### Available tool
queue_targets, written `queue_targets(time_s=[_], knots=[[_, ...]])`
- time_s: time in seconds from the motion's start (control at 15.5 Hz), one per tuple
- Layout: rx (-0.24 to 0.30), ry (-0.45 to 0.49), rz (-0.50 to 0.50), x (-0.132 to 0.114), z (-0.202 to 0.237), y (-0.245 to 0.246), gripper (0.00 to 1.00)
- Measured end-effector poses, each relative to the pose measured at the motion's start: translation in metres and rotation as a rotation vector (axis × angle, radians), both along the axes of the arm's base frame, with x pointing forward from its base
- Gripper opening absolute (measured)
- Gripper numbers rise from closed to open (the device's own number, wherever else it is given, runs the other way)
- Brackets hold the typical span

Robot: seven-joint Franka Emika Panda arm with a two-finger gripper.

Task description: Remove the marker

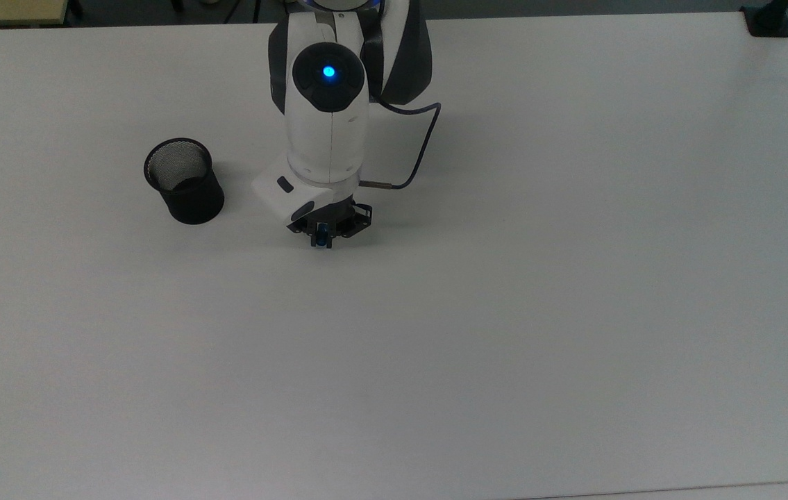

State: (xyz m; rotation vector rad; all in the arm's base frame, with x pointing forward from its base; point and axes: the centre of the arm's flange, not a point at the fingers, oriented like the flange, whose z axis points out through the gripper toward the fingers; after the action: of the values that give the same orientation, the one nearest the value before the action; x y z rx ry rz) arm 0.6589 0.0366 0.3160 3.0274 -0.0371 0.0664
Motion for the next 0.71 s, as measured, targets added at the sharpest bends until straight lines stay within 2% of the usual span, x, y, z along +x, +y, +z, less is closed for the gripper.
queue_targets(time_s=[0.26, 0.52, 0.71], knots=[[0.002, -0.017, -0.022, 0.002, 0.006, -0.001, 0.63], [0.004, -0.069, -0.039, 0.002, 0.041, -0.004, 1.0], [-0.009, -0.051, -0.054, -0.009, 0.085, -0.007, 1.0]])
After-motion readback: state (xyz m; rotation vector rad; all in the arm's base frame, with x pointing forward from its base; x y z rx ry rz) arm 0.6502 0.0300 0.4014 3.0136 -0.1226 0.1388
